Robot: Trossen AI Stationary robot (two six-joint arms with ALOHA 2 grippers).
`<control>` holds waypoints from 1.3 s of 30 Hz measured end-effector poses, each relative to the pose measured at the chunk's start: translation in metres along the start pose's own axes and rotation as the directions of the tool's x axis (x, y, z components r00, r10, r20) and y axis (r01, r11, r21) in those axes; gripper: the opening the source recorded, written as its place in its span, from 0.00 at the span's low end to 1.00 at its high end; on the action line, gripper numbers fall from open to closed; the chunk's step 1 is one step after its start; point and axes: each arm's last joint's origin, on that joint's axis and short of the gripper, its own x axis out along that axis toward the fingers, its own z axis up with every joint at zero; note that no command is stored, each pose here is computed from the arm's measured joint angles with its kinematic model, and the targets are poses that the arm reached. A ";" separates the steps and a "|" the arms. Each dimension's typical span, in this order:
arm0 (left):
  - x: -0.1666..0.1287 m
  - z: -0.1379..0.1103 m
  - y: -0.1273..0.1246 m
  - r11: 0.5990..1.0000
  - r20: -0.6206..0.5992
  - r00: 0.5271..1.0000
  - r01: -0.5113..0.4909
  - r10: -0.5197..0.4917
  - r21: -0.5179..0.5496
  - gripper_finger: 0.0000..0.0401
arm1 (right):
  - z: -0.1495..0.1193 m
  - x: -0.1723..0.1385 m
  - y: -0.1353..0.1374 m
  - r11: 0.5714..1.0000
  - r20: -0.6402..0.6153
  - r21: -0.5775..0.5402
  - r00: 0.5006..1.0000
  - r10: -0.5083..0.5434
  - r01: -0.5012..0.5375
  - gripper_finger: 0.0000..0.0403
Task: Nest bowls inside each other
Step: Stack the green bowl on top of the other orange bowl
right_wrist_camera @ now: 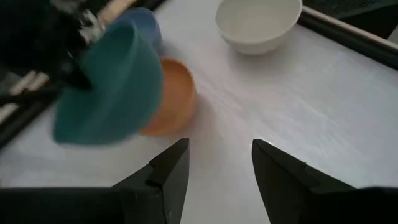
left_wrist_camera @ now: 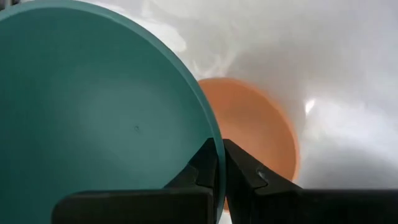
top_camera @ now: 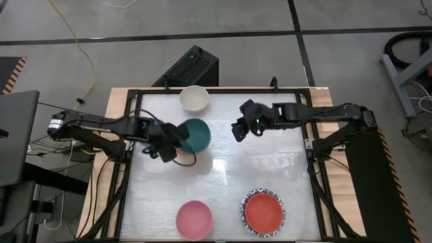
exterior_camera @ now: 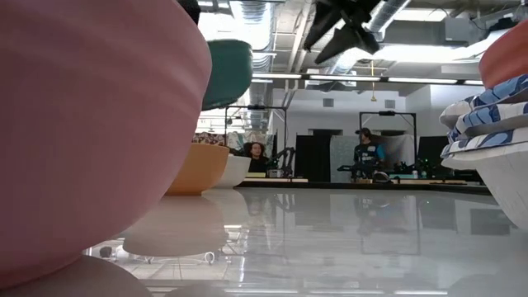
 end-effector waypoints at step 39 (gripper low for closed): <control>0.062 0.021 0.058 0.981 -0.035 0.992 0.128 -0.124 0.147 0.00 | 0.001 0.041 0.000 0.995 -0.163 -0.048 0.982 -0.093 0.086 0.50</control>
